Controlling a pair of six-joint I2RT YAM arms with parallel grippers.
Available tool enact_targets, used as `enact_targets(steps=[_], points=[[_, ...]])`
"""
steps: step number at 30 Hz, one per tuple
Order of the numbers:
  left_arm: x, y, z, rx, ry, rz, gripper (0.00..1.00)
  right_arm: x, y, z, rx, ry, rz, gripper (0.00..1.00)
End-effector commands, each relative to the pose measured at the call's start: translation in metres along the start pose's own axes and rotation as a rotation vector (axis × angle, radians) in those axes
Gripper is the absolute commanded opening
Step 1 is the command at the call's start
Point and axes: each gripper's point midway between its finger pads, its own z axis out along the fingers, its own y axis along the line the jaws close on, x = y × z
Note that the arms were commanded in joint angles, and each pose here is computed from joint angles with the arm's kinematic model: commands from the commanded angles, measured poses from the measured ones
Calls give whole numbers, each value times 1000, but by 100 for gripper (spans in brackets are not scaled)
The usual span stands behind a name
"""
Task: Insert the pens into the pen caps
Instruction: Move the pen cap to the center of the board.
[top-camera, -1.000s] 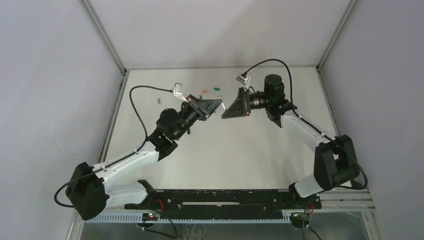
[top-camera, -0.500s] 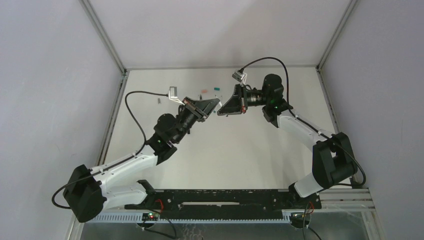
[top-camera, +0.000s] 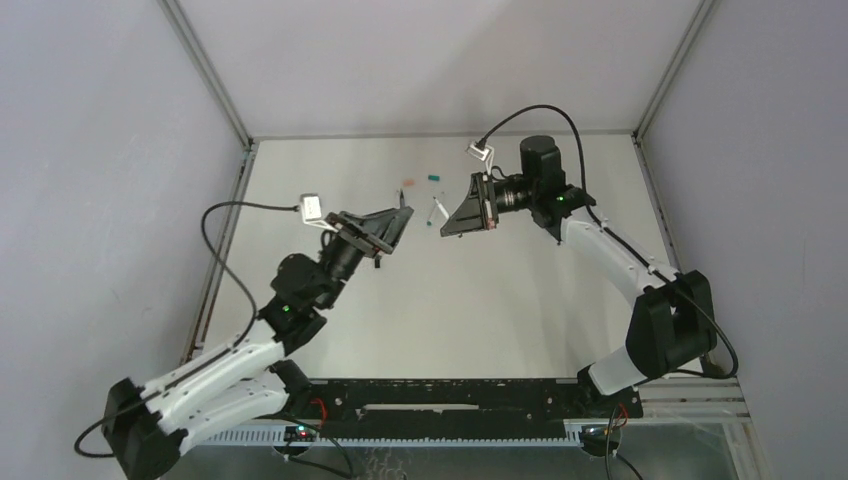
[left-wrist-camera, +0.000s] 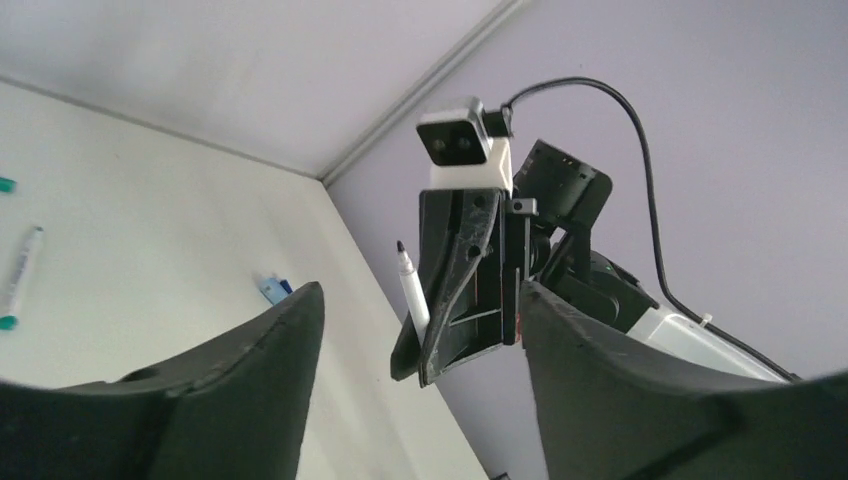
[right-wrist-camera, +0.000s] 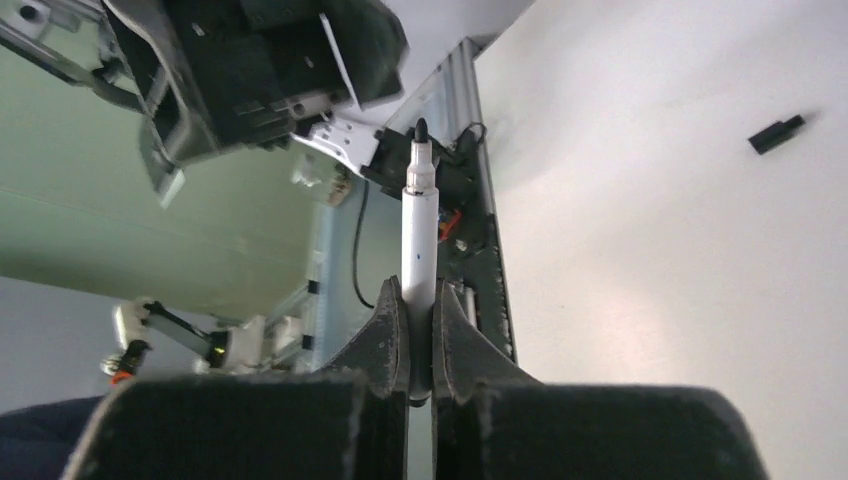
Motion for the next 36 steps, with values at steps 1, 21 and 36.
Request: enact_targets(steps=[1,21,36], points=[[-21,28,-29,-130,-37,225,80,24,4,-20,64,83,-282,0],[23,195,-73,-627,271,186,75,47,-26,-49,158,133,-429,0],[68,296,-73,-1044,792,320,39,44,-28,-54,166,117,-409,0]])
